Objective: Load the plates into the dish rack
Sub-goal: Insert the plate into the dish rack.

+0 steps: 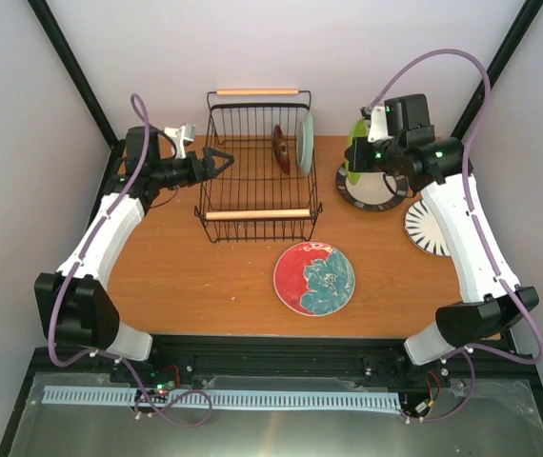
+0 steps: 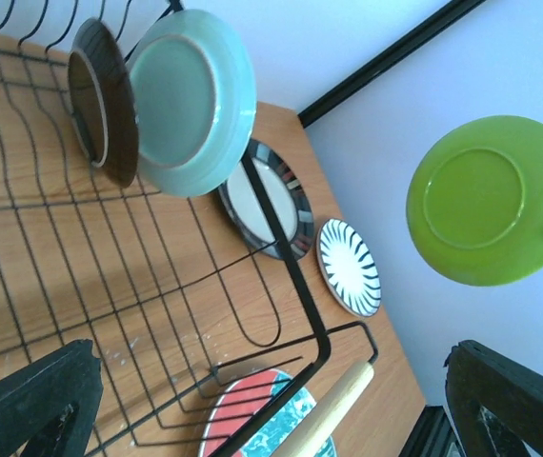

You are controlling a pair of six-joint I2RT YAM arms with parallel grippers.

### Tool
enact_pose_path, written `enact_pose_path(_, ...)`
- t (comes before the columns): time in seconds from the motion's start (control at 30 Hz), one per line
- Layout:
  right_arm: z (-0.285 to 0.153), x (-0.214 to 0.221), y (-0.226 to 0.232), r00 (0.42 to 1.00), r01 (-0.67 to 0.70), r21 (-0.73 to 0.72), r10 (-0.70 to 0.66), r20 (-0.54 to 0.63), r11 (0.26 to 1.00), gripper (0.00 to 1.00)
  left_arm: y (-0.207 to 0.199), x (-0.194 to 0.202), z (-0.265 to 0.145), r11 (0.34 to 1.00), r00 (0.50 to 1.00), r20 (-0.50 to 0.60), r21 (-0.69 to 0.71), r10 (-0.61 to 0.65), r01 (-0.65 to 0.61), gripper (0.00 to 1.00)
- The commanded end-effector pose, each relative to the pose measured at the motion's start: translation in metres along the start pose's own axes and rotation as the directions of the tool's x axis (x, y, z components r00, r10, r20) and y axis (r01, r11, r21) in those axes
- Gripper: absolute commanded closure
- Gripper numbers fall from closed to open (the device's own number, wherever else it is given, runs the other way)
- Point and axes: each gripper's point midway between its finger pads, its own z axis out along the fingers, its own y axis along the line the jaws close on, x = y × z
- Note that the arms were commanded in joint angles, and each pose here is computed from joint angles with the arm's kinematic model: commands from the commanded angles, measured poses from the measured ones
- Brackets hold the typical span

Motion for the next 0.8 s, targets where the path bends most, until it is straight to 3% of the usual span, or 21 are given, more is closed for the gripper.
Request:
enact_pose_path(0.0, -0.03, -0.027, 0.051, 0.994, 0.005, -0.243, 0.021, 0.104, 0.97, 0.97, -0.026, -0.023, 0.004, 0.993, 0.999, 0.03, 0.107, 0.038, -0.041, 0.0)
enact_pose_path(0.23, -0.062, -0.04, 0.101, 0.982, 0.038, -0.531, 0.067, 0.177, 0.847, 0.97, -0.037, -0.033, 0.013, 0.976, 0.999, 0.031, 0.218, 0.011, -0.017, 0.0)
enact_pose_path(0.43, -0.068, -0.049, 0.126, 0.97, 0.047, -0.704, 0.136, 0.201, 0.708, 0.97, -0.039, -0.043, 0.003, 0.982, 0.997, 0.072, 0.186, 0.006, -0.019, 0.0)
enact_pose_path(0.77, -0.009, -0.076, 0.137, 0.98, 0.113, -0.701, 0.039, 0.196, 0.704, 0.97, 0.022, -0.061, -0.065, 0.99, 0.965, 0.252, -0.109, -0.064, 0.094, 0.0)
